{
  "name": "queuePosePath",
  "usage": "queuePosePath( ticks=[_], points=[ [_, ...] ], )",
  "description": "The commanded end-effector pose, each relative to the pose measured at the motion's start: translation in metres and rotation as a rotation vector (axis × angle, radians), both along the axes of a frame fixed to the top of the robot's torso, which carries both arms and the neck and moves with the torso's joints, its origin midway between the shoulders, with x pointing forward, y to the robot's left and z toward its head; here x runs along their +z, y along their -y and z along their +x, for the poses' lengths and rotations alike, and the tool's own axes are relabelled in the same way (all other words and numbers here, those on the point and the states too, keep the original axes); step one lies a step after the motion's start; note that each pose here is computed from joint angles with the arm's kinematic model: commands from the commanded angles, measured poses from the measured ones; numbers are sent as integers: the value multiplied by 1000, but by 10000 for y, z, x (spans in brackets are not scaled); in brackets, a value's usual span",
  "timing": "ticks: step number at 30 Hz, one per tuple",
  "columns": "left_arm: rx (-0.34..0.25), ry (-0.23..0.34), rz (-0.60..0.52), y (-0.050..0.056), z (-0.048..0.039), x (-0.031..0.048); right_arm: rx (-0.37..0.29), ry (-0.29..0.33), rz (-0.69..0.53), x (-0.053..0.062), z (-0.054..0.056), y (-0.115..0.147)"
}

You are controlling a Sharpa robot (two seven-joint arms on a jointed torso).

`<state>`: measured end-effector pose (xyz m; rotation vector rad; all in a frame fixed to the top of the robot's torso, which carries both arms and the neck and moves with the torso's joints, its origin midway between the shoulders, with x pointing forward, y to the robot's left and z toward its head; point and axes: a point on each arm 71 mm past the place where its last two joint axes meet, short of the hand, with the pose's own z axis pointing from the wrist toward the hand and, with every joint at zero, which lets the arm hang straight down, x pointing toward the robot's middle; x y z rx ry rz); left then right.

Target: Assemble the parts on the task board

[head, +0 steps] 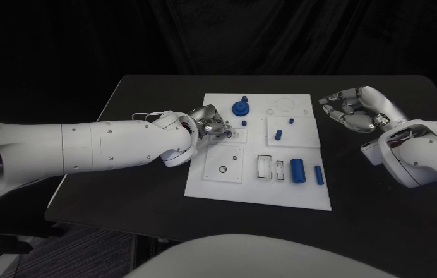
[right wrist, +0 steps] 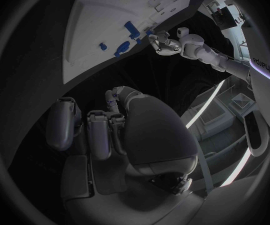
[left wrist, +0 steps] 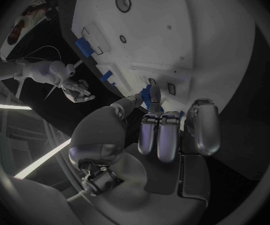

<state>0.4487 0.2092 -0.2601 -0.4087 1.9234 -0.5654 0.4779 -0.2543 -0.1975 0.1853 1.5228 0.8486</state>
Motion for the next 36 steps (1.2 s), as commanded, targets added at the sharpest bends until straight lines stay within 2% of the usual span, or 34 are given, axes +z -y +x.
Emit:
queuePosePath(
  ticks=[1,9,36],
  points=[
    [-16,50,-18,36,-10,14,-13,5,2,-3,-3,7],
    [-23,33,-15,52,-36,-28,-13,5,1,-4,-2,7],
    [-21,2,5,28,-20,-161,-13,1,1,-5,-6,15]
  ],
)
